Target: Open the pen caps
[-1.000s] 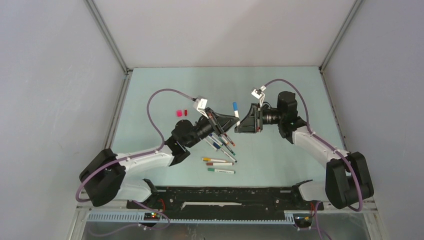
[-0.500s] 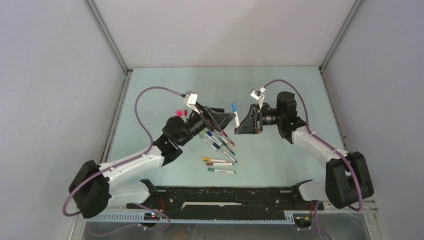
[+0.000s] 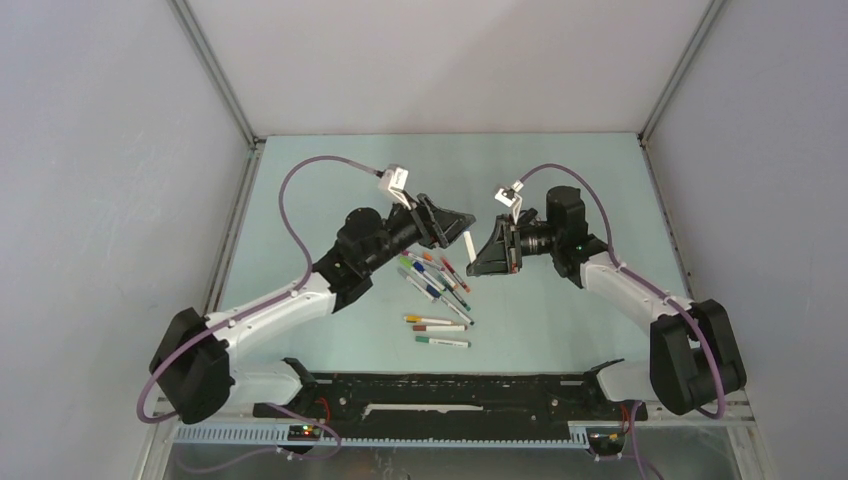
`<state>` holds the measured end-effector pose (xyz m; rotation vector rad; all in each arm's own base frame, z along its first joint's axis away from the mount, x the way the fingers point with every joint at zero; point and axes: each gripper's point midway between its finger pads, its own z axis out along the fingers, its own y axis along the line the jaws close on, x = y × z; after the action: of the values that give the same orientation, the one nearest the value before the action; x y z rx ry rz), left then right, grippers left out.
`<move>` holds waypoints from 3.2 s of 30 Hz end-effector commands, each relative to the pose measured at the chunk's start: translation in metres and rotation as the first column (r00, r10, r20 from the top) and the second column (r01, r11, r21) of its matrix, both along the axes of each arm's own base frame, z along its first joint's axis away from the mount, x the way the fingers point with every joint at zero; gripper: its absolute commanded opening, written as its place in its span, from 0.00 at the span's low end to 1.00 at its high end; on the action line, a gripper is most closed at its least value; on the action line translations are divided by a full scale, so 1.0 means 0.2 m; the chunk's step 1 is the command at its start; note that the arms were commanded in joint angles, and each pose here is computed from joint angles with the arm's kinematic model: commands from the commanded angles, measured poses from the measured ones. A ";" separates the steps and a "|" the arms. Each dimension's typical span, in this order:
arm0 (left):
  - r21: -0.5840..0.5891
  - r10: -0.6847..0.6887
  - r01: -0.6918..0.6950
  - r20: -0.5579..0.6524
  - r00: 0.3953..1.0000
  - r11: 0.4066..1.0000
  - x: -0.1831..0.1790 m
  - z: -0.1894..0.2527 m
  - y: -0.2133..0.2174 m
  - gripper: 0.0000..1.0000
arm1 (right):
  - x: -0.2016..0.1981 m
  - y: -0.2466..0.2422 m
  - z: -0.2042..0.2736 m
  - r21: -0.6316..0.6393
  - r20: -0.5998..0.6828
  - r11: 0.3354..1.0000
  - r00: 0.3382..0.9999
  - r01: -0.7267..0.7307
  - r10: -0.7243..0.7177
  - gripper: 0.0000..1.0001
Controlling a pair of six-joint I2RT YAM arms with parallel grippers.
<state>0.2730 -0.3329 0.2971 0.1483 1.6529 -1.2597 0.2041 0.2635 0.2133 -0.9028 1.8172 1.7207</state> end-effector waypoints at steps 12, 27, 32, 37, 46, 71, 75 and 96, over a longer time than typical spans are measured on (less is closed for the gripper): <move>-0.055 -0.095 0.095 0.010 0.995 0.994 -0.02 0.11 -0.10 0.02 | 0.03 0.02 0.04 0.009 0.046 1.000 0.999 -0.009 0.009 0.00; -0.083 -0.181 0.181 0.009 0.983 0.980 -0.09 0.03 -0.18 0.00 | 0.08 -0.03 0.15 0.037 0.024 0.999 0.999 0.027 -0.028 0.54; -0.083 -0.196 0.197 0.011 0.980 0.977 -0.09 0.02 -0.20 0.00 | 0.12 -0.08 0.18 0.044 0.029 0.996 0.997 0.073 -0.075 0.51; -0.095 -0.216 0.217 0.020 0.976 0.972 -0.09 0.04 -0.22 0.00 | 0.12 -0.08 0.18 0.047 0.027 0.997 0.997 0.064 -0.066 0.32; -0.130 -0.044 0.070 0.196 0.980 0.989 0.08 0.35 -0.03 0.00 | -0.04 0.00 0.17 0.063 0.036 0.993 0.994 -0.101 0.099 0.00; -0.401 0.455 -0.285 0.436 0.776 0.871 0.31 1.08 0.74 0.00 | -0.08 0.13 -0.03 0.000 -0.089 0.985 0.981 -0.175 0.174 0.00; -0.434 0.512 -0.328 0.427 0.745 0.839 0.31 1.11 0.81 0.00 | -0.09 0.14 -0.05 -0.002 -0.107 0.982 0.976 -0.190 0.188 0.00; 0.230 0.495 -0.469 -0.068 0.866 0.853 0.54 -0.03 0.91 0.00 | 0.39 -0.12 -0.32 -0.311 0.046 0.917 0.968 0.249 -0.247 0.00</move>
<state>0.3715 -0.1488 0.4076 -0.1978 1.3325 -0.8565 0.2503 0.2564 0.1507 -0.8234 2.1098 1.4803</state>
